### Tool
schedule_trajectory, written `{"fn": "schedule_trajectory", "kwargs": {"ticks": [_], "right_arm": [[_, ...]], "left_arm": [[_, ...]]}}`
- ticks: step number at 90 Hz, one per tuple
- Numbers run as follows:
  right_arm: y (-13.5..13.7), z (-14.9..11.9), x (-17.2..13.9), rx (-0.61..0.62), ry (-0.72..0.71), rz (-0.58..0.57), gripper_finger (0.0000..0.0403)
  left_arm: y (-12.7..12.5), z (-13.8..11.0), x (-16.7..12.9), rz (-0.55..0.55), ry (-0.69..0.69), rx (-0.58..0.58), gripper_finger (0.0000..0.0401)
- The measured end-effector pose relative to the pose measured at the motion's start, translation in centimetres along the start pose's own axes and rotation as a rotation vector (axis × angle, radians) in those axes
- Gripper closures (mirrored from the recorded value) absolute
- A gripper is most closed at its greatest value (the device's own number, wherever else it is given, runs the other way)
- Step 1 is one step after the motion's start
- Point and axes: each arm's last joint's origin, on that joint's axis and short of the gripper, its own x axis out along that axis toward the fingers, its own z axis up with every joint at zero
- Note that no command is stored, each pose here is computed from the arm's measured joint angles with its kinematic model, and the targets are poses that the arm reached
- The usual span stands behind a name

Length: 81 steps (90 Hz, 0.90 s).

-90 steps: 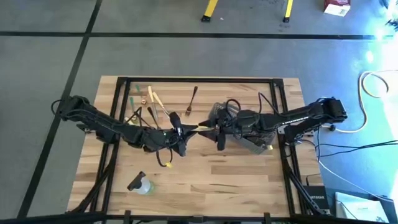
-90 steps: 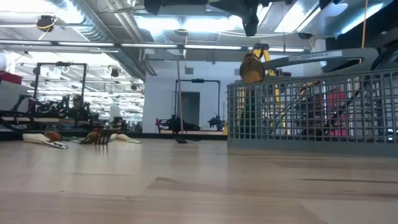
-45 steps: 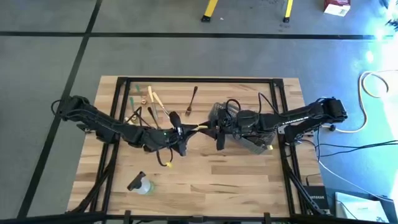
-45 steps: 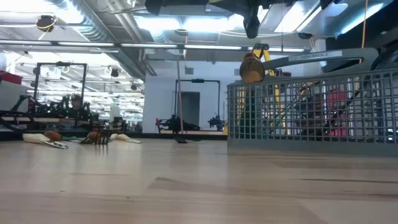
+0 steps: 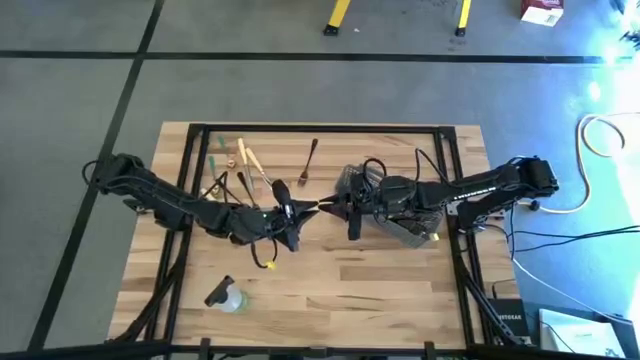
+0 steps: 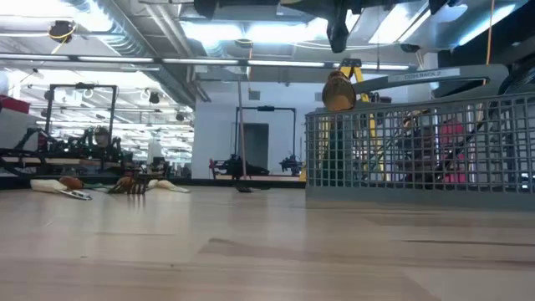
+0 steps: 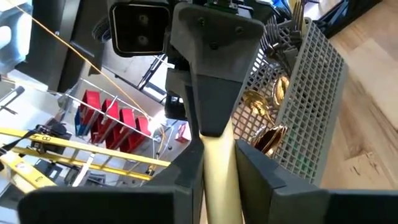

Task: Sort silverware
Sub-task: Put the silver knife into the cutlery rack

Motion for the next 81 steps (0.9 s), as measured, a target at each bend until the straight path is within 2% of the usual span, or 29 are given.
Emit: {"fn": "schedule_trajectory", "kwargs": {"ticks": [11, 24, 32, 42, 60, 69, 81], "right_arm": [[0.0, 0.0, 0.0, 0.000, 0.000, 0.000, 0.0372], [-0.2, 0.2, -0.3, -0.034, 0.014, -0.016, 0.0372], [-0.5, 0.8, -1.0, -0.041, 0.026, -0.022, 0.0372], [-0.8, 1.6, -2.0, -0.047, 0.033, -0.043, 0.0372], [-0.7, 3.7, -6.0, -0.098, 0.032, -0.101, 0.0372], [-0.4, 4.8, -8.7, -0.120, 0.027, -0.143, 0.0372], [-0.1, 5.6, -12.1, -0.141, 0.123, -0.215, 0.0372]], "left_arm": [[0.0, 0.0, 0.0, 0.000, -0.003, 0.006, 0.0315], [0.1, 0.3, -0.1, 0.011, -0.023, -0.013, 0.0266], [0.1, 1.2, -0.7, 0.039, -0.073, -0.042, 0.0232], [0.4, 2.1, -1.5, 0.097, -0.101, -0.024, 0.0186], [0.4, 3.4, -2.9, 0.137, -0.167, -0.081, 0.0126], [0.1, 3.9, -3.7, 0.120, -0.199, -0.144, 0.0116], [-0.4, 4.2, -4.3, 0.084, -0.216, -0.235, 0.0114]]}}
